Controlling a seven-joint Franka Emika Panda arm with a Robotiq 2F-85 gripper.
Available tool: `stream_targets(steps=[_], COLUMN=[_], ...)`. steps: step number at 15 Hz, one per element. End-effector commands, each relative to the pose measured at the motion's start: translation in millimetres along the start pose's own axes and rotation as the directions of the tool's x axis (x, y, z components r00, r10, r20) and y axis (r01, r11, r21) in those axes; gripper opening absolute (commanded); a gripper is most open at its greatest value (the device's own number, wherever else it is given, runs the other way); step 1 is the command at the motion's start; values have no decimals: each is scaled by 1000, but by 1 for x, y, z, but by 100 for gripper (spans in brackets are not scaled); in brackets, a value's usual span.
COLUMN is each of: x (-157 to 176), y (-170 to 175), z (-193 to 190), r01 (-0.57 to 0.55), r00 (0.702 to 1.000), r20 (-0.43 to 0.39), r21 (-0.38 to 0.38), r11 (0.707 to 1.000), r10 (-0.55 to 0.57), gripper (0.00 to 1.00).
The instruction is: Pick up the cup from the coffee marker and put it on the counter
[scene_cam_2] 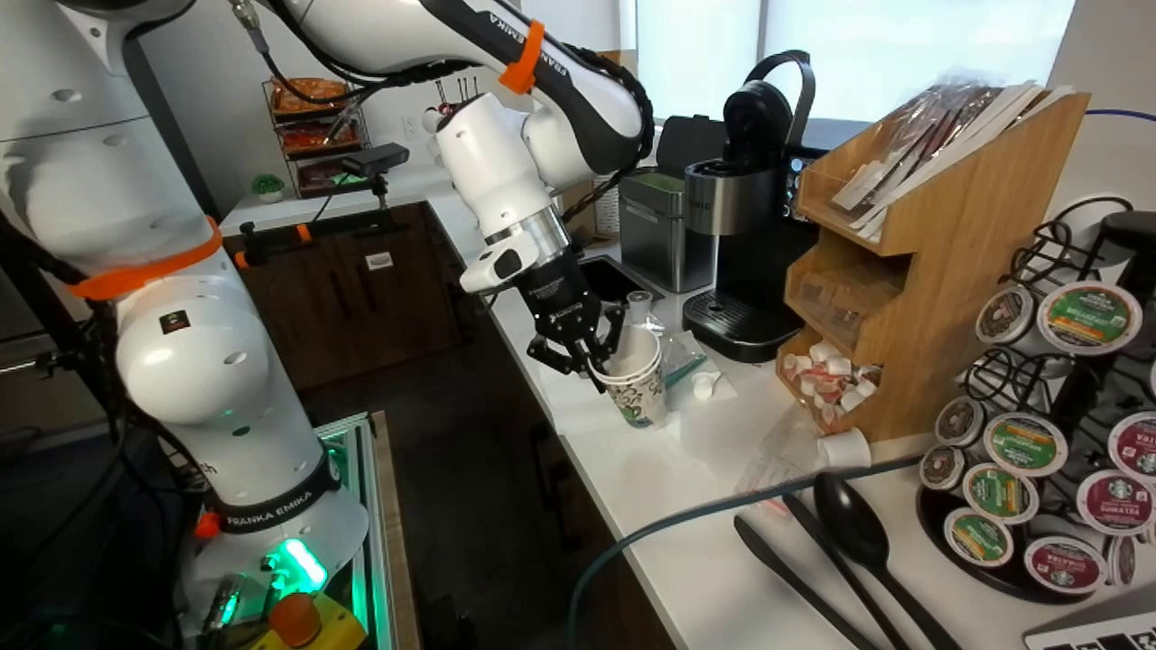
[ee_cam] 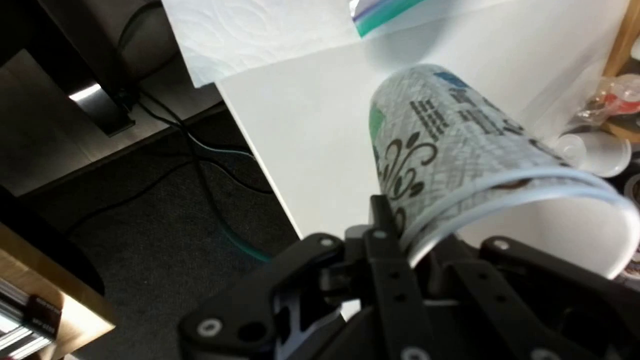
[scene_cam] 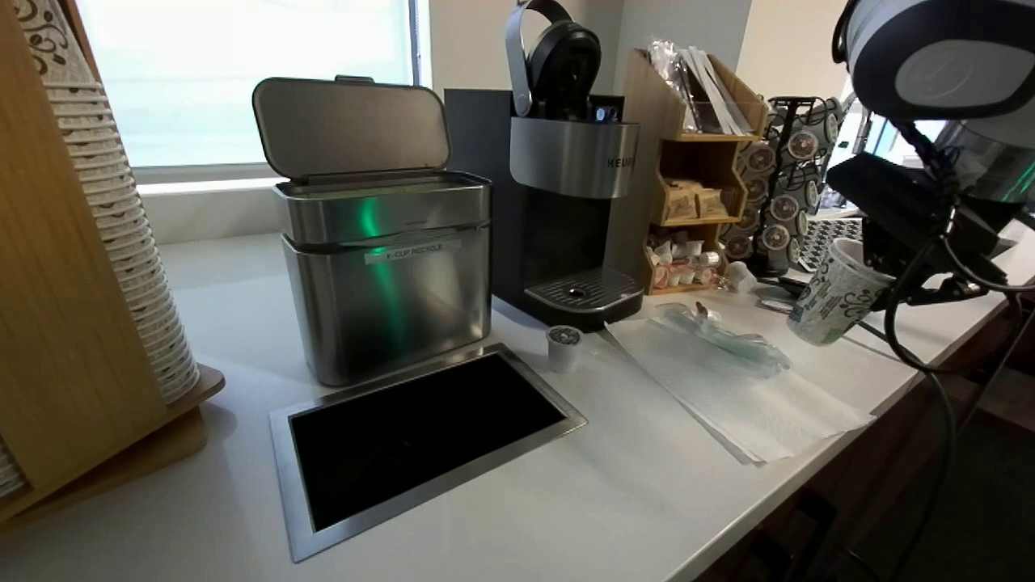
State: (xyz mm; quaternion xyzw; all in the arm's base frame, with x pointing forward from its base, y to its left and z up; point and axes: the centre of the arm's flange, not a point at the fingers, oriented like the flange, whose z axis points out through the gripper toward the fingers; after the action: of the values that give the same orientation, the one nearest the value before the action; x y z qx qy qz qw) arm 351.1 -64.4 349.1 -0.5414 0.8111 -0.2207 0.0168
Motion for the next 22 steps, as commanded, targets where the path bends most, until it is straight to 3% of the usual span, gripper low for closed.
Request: stream_targets(steps=[1,2,3,5,6,9,12,16,22], x=[44,12,16,16,7,19,38,46,30], y=[-47,-10,-15,-14,-7,-19,-37,-55,-57], z=[-57,-19,-25,-24,-15,-6,-5,15,44], r01=[30,-23,-39,-46,-89,46,86,83,73], r00=[998,999,999,998,996,995,988,986,989], r20=[-46,-36,-36,-36,-3,-79,-117,-132,-114], r21=[-40,-1,11,14,-32,-79,-116,-139,-181], r11=[999,1000,999,999,995,996,990,987,981], r10=[-32,23,39,46,89,-52,-99,-101,-94], gripper=[2,2,7,2,2,2,2,2,2])
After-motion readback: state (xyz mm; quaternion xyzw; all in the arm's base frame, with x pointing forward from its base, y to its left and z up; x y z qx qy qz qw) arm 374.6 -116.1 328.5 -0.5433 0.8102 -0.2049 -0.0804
